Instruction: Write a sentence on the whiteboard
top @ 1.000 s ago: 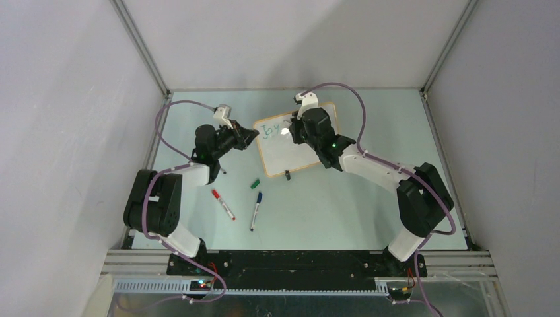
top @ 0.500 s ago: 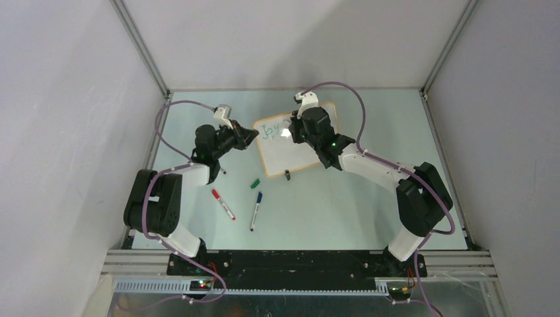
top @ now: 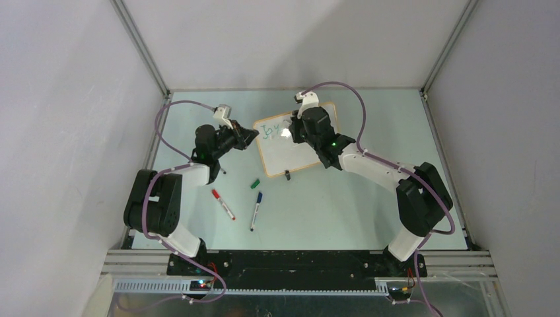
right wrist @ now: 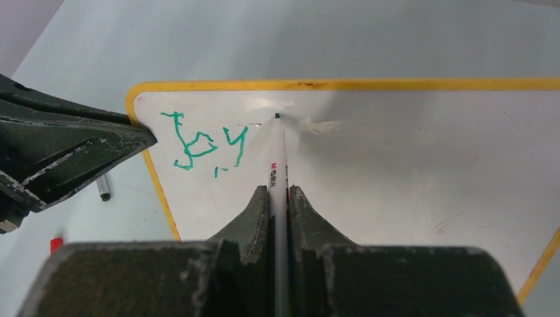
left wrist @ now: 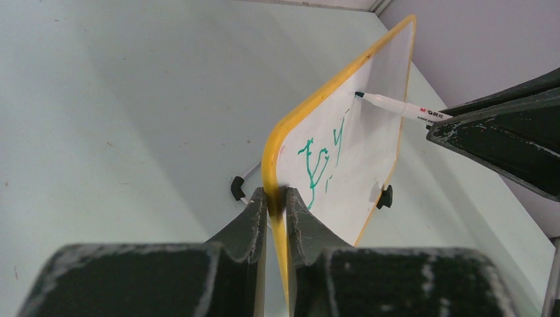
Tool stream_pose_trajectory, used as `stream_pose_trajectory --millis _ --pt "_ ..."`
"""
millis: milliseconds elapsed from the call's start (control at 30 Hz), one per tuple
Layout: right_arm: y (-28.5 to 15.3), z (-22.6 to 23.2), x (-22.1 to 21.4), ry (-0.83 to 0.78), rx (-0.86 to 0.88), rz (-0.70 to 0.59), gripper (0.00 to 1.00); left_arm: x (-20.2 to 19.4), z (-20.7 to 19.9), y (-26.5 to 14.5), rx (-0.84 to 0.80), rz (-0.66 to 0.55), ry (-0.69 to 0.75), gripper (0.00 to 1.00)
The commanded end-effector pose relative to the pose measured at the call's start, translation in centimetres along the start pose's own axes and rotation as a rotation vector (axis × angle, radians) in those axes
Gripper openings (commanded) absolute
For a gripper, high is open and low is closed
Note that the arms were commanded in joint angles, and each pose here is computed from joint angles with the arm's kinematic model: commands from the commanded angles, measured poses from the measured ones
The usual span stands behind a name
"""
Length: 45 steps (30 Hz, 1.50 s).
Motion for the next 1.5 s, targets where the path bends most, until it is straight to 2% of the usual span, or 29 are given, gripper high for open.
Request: stream_pose_trajectory --millis 0,600,967,1467 --pt "0.4 -0.6 1.7 0.025 -0.037 -0.038 0.00 1.0 0.0 0.1 -0.007 -0.030 0.069 0.04" --pt "-0.2 0.2 1.7 -0.006 -0.013 -0.036 0.00 1.0 0.0 0.0 -0.006 -0.030 0.069 0.04" --pt "-3.4 1.3 3.6 -0.041 0.035 -0.118 0.00 0.9 0.1 0.1 -0.004 -0.027 0.068 0.04" --pt "-2.2 0.6 0.9 -0.039 0.015 -0.047 0.00 0.9 0.1 0.1 -0.003 -0.027 0.069 0.04"
Point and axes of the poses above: each gripper's point midway between its finger pads, its own y axis out along the fingers, its own z axis along the line the jaws close on, x = y × z, the point moved 1 cm from there along -y, back along the fingers, and after that the axes turned 11 degrees about y, right-handed, at the moved point
